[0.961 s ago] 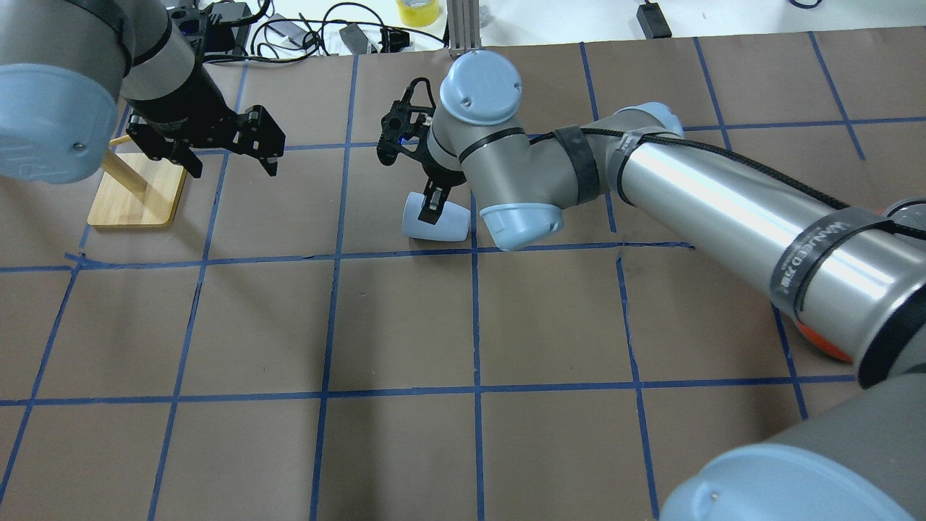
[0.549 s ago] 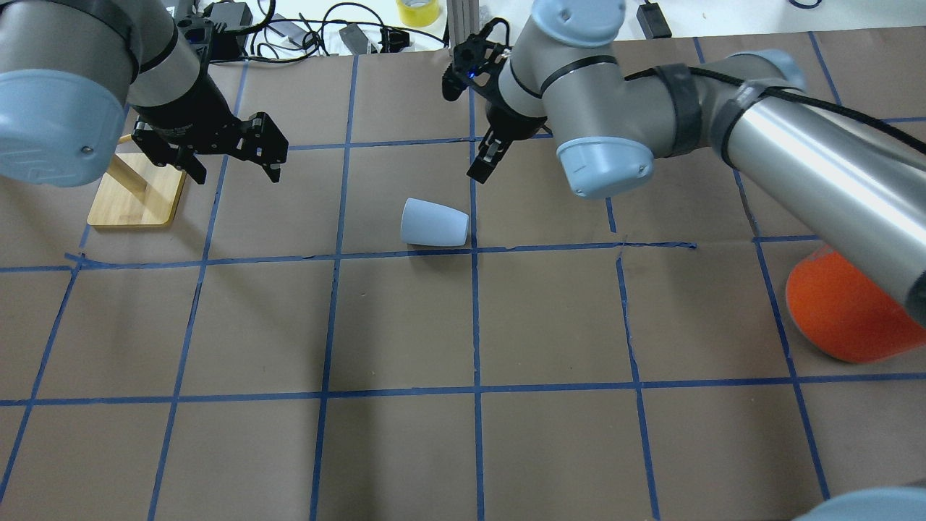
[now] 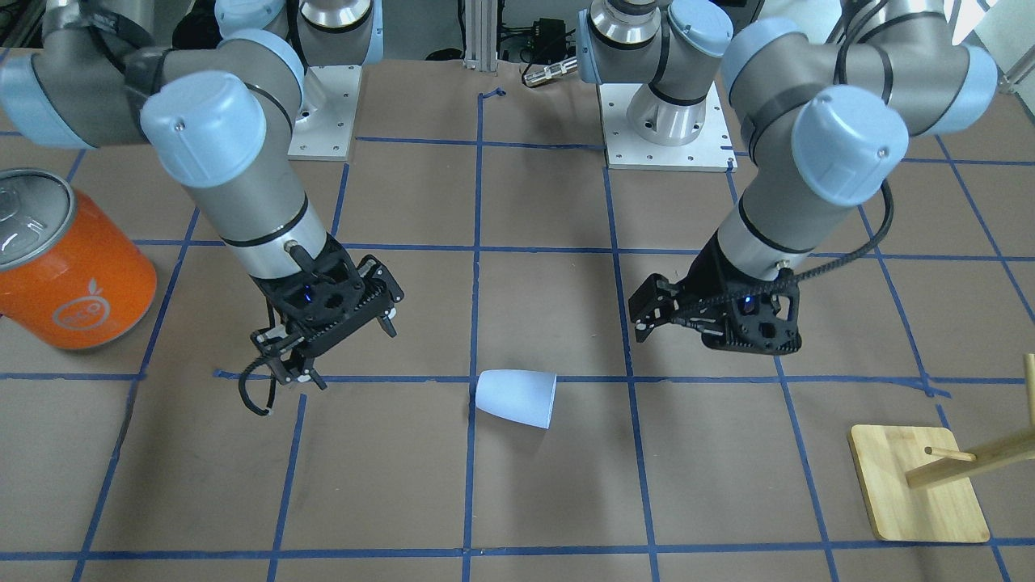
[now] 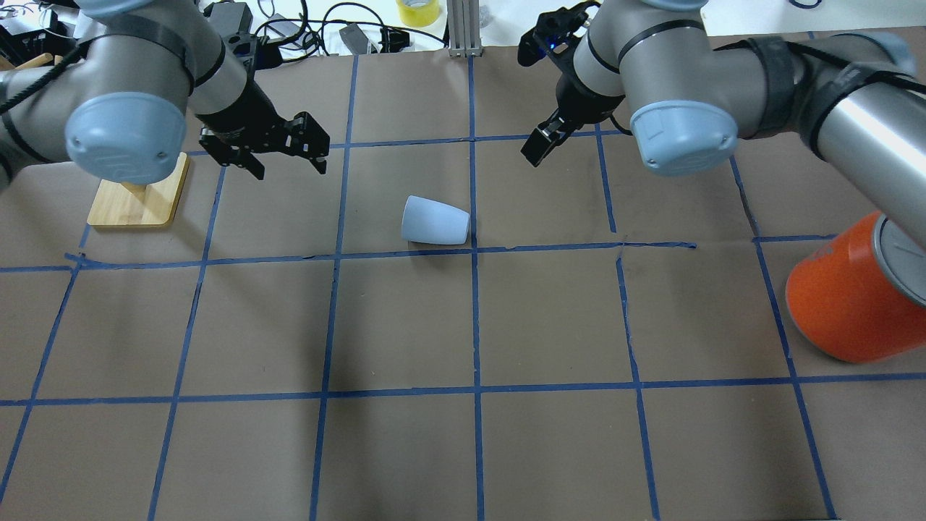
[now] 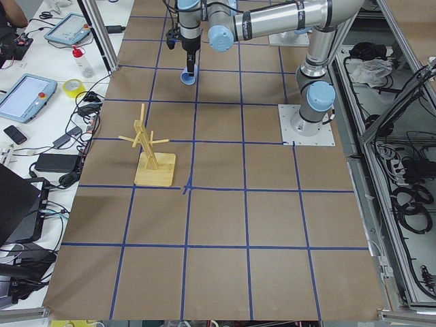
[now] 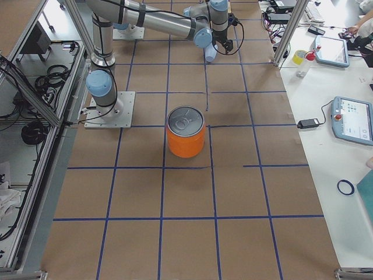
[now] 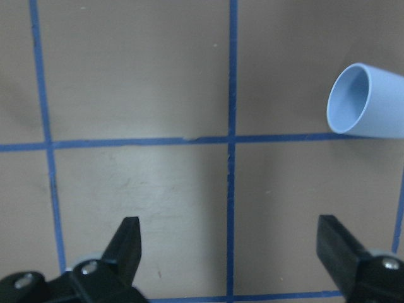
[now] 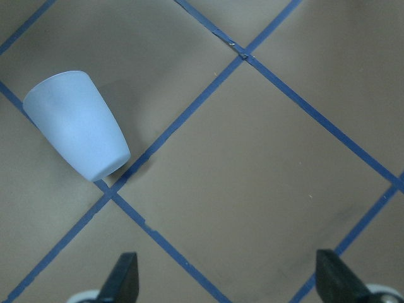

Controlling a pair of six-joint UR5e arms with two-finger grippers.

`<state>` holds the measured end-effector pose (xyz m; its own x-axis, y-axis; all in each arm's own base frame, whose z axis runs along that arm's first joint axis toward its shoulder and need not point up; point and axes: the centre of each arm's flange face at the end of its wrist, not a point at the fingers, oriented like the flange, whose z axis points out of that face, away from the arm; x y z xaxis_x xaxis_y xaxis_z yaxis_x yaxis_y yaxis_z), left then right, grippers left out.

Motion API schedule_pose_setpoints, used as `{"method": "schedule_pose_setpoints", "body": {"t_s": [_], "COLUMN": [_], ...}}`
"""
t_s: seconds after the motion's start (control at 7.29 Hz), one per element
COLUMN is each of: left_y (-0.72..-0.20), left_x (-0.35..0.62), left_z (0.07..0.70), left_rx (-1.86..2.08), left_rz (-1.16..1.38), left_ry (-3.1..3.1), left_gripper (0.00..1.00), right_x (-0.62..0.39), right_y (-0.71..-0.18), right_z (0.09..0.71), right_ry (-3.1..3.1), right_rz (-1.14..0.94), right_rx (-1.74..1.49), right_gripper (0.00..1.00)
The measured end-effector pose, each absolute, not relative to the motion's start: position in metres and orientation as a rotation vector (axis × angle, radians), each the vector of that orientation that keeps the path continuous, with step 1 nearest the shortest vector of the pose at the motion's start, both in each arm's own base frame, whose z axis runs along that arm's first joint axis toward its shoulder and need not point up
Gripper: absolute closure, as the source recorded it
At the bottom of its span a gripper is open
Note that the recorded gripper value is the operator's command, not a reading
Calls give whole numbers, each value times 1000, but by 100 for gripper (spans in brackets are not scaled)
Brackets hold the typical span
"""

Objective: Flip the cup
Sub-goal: 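Reach the left gripper to the lying cup's base while the right arm withdraws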

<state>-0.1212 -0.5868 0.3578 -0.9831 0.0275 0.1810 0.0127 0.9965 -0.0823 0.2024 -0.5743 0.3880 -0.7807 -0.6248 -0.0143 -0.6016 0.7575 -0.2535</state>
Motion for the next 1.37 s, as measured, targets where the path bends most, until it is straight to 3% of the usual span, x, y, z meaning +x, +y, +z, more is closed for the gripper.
{"method": "schedule_pose_setpoints", "body": {"t_s": [0.55, 1.1, 1.24, 1.37], "left_y": [-627, -619, -617, -616], "left_x": [-158, -194, -197, -200], "left_z": [266, 212, 205, 201], "left_rx": [-32, -44, -22, -4], "left_rz": [76, -25, -49, -67], "left_ry": [-2665, -2599, -2596, -2586], "left_gripper": [0, 0, 14, 47], "right_x": [137, 114, 115, 118], "right_y": [-539, -515, -511, -509], "right_z": [448, 479, 484, 486], "right_ry": [3080, 3093, 3068, 3040], "right_rz": [-260, -191, -178, -156], "right_rx": [-326, -48, -39, -36], "right_gripper": [0, 0, 0, 0]}}
